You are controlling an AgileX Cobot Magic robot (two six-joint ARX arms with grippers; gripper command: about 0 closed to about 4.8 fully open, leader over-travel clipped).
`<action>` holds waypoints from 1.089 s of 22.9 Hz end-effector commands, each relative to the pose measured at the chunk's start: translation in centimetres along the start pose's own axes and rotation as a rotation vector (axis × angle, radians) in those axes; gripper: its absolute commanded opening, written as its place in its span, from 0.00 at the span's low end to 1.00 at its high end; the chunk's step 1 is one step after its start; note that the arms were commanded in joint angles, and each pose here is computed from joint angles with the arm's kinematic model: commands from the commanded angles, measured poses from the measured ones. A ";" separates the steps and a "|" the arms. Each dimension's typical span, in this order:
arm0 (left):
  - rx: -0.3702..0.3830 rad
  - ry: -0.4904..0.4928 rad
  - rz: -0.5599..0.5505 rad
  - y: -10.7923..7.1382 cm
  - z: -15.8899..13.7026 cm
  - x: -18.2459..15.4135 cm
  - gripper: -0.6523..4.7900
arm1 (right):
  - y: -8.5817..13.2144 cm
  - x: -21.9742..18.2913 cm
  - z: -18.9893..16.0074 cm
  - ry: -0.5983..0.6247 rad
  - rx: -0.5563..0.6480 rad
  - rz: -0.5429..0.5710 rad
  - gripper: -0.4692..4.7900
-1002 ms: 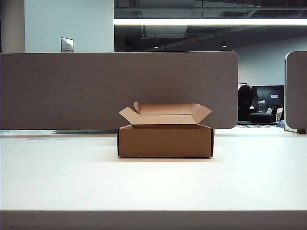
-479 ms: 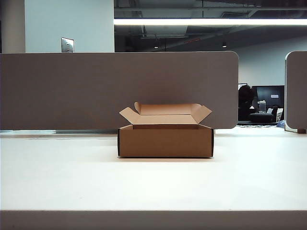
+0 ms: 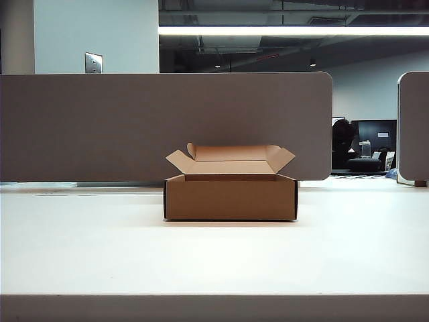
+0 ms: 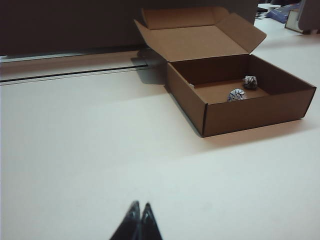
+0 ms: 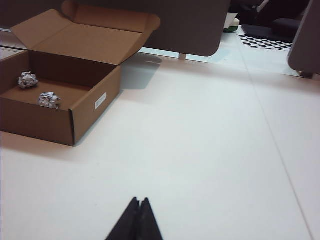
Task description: Pick up all the paper balls on the table and put them in the paper box.
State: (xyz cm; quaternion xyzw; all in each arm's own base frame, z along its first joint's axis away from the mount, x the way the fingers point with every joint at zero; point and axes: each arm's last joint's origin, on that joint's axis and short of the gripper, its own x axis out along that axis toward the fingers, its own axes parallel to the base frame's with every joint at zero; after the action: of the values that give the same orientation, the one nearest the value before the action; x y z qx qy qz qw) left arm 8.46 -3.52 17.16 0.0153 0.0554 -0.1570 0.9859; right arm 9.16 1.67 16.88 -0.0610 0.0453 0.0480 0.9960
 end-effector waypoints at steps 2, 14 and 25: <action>-0.021 0.025 0.047 0.3 -0.9 0.3 0.11 | -0.2 -0.2 0.8 -0.043 0.003 -0.018 0.09; -0.065 0.046 0.047 1.6 -2.2 0.7 0.11 | -0.2 -0.2 1.3 -0.088 0.012 -0.026 0.09; -0.061 -0.015 0.189 2.1 -0.9 0.4 0.11 | 0.1 0.2 -1.4 0.077 -0.009 -0.005 0.09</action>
State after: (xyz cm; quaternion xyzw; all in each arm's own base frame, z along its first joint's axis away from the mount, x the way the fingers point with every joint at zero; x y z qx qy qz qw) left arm 9.38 -1.66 15.75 -0.0105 0.0673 -0.0640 0.9956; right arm 9.18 1.60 15.83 -0.0671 0.0818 0.0441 0.9934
